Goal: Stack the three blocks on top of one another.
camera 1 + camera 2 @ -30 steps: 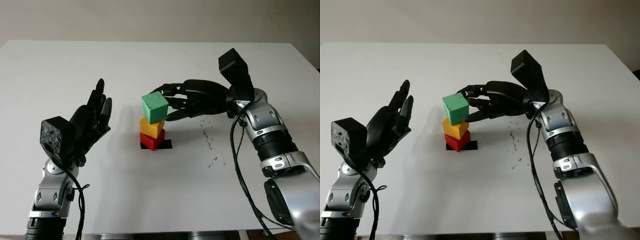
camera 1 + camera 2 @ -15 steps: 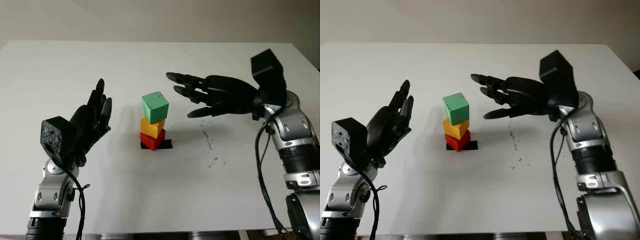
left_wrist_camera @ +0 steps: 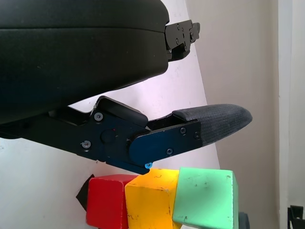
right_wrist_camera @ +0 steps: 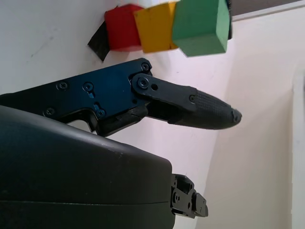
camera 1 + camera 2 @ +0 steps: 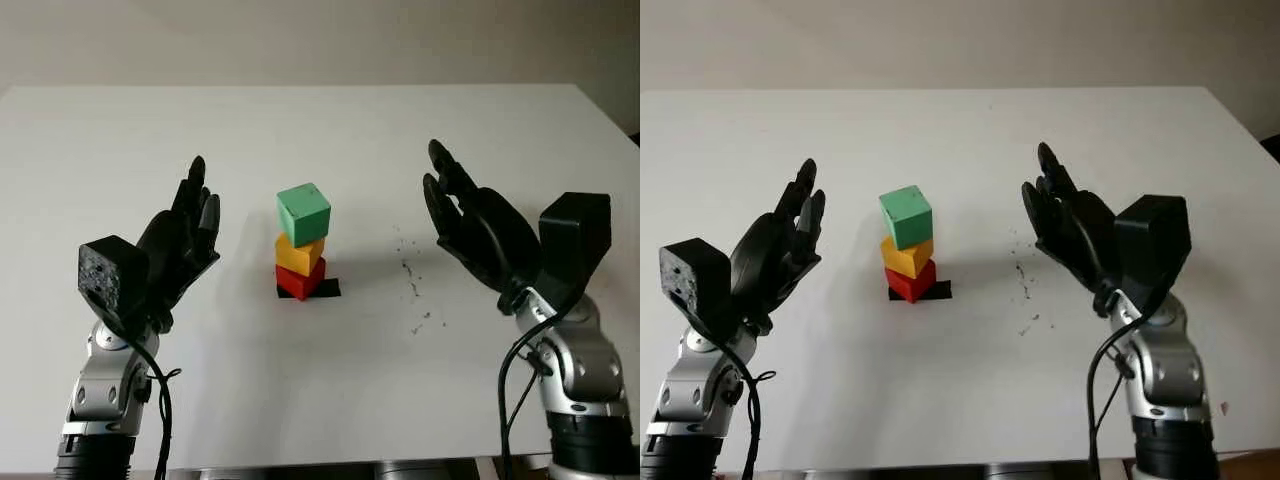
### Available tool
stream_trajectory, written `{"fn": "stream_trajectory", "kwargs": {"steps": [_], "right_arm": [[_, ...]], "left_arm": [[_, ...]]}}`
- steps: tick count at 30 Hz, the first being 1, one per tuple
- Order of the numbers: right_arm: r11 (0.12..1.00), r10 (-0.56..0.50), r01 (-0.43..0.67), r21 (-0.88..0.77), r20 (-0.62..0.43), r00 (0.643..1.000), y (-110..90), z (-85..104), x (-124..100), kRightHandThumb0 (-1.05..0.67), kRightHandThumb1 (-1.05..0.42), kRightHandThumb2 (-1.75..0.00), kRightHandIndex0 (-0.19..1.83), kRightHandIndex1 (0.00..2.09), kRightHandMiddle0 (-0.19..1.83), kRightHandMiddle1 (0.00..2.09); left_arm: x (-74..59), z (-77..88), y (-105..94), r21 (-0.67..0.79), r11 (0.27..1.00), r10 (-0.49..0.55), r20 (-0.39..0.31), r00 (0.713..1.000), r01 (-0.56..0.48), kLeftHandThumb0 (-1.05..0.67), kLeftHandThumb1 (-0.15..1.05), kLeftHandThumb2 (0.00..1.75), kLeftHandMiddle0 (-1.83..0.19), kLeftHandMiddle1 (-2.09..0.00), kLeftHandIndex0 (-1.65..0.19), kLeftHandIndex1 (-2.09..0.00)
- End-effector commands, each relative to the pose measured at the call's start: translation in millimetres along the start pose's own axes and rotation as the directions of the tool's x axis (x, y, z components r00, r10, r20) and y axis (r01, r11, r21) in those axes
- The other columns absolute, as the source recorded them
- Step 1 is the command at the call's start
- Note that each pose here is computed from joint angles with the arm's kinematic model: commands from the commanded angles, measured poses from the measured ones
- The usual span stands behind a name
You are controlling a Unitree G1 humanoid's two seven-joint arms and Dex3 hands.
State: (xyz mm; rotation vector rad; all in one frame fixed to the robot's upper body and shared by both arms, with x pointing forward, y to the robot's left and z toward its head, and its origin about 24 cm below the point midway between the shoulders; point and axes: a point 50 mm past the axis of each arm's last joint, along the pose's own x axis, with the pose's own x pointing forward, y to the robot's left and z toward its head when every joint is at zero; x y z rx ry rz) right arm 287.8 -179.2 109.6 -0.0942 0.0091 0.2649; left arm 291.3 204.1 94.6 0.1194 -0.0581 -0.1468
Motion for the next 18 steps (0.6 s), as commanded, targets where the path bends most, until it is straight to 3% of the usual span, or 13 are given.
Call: {"fn": "stream_trajectory", "kwargs": {"steps": [1, 9, 18], "right_arm": [[0.999, -0.013, 0.012, 0.030, 0.033, 0.999, 7.4, 0.8, -1.7, -0.75, -1.05, -0.79, -0.19, 0.00, -0.19, 0.00], [0.991, -0.059, 0.055, 0.123, 0.026, 0.998, 26.0, -7.2, -1.5, -0.75, -1.05, -0.77, -0.19, 0.00, -0.19, 0.00], [0.991, -0.054, 0.049, 0.123, 0.037, 0.998, 31.0, -7.2, -0.1, -0.75, -1.05, -0.74, -0.19, 0.00, -0.19, 0.00]], "left_arm": [[-1.0, -0.9, 0.4, -0.010, 1.000, 0.000, 0.004, 1.000, 0.000, -0.84, 1.05, 0.69, 0.19, 0.00, 0.19, 0.00], [-1.0, -2.9, -0.3, -0.028, 1.000, 0.006, 0.008, 1.000, -0.005, -0.86, 1.05, 0.68, 0.19, 0.00, 0.19, 0.00], [-5.0, -3.4, -0.3, -0.037, 0.999, 0.002, 0.011, 1.000, -0.002, -0.86, 1.05, 0.69, 0.19, 0.00, 0.19, 0.00]]}}
